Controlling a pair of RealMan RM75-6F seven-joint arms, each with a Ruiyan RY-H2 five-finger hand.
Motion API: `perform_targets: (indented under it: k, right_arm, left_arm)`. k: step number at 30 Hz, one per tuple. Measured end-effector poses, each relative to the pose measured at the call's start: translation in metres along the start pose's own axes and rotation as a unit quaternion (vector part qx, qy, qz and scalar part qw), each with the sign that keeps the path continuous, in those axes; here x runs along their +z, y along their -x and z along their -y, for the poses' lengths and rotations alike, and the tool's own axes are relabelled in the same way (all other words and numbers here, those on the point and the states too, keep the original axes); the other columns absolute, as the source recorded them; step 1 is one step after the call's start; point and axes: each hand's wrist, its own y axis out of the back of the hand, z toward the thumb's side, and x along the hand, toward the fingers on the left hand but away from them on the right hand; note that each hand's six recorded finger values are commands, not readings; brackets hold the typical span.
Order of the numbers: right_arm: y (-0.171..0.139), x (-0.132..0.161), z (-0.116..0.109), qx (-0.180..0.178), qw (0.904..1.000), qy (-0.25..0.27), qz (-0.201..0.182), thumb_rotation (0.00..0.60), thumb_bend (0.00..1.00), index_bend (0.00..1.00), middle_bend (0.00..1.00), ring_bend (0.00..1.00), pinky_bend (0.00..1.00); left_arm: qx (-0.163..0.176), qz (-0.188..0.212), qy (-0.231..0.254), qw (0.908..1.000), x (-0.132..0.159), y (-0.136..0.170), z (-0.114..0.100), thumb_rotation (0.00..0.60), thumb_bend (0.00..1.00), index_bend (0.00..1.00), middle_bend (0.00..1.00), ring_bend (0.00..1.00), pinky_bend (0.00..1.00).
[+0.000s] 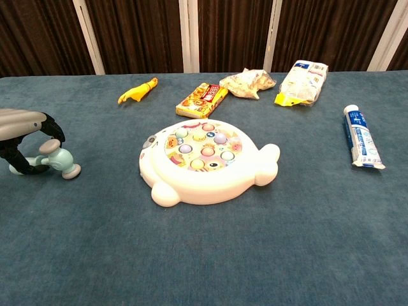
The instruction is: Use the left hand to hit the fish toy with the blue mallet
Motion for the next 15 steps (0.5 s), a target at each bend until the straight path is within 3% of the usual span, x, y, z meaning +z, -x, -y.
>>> perform_targets:
  k: [15]
  right_arm:
    - [-0.0001,-0.0002,0.0003,0.001,1.0000,0.000,0.000,0.600,0.23,0.00,0.00,0.00,0.00]
  left_arm:
    - [0.007,-0.001,0.010,0.9999,0.0007,0.0000,0.0000,0.600,0.63,0.57,0.31,0.01,0.00]
